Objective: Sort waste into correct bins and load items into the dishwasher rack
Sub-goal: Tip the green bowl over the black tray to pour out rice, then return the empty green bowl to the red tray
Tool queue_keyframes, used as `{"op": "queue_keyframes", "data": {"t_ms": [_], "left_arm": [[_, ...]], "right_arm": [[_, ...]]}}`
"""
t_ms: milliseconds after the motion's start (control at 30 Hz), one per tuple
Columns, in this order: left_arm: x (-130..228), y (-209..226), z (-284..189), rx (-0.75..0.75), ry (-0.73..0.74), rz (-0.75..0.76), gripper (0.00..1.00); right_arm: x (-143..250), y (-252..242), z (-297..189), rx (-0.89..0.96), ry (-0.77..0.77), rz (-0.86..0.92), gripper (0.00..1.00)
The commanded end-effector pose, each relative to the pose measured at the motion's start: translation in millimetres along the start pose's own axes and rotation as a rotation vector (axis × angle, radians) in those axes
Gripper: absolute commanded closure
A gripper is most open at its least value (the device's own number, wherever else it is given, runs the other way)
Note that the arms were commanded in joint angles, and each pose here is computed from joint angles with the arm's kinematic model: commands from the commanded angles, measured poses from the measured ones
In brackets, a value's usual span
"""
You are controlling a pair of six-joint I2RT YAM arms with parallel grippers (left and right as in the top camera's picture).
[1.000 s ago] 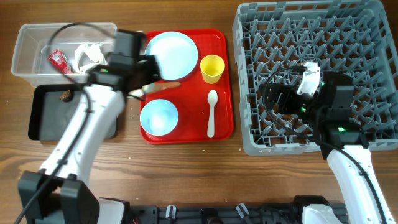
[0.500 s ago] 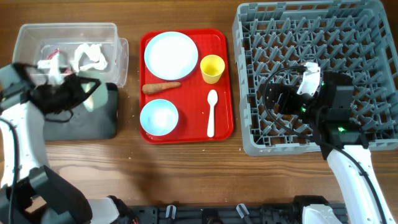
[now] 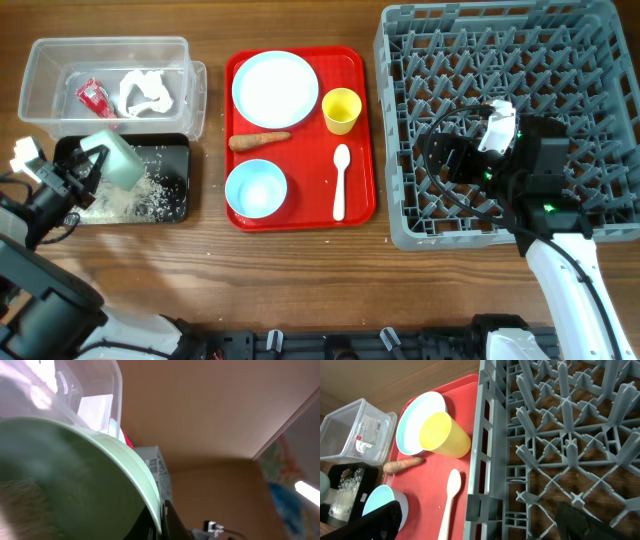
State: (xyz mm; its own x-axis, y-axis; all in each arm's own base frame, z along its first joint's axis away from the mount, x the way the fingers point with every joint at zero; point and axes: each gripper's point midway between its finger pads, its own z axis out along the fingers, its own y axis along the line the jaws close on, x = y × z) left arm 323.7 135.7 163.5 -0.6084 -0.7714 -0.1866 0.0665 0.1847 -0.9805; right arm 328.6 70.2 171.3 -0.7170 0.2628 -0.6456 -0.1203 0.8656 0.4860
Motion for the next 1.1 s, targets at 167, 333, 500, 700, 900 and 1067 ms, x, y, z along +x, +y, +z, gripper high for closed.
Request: {"op": "queue_keyframes", "data": {"t_ms": [167,333,500,700,900,1067], "left_arm": [[-2,1,-4,0.066,-0.016,-0.149,0.96],[-1,1,-4,0.066,-0.014,-0.166,0.96],[17,-35,28,0.081,0.099,-0.094,0.96],[77,-118,126,-0.053,0.355,0.494,0.96],[189,-68,240,-0.526,0.482,1.008,0.96],[267,-8,262,-0.735,0.626,1.21,0.96]], "right_arm": [[-6,0,-1,0.006,-0.012,0.003,0.0],[-6,0,-1,0.006,-0.013,0.002,0.0],[-8,1,-1,0.004,-0.019,0.002,0.0],[-7,1,-1,0.004,-0.017,0.008,0.0],[-5,0,-1,0.006,-0.011,0.01,0.0],[-6,0,-1,0.007,-0.011,0.01,0.0]]}}
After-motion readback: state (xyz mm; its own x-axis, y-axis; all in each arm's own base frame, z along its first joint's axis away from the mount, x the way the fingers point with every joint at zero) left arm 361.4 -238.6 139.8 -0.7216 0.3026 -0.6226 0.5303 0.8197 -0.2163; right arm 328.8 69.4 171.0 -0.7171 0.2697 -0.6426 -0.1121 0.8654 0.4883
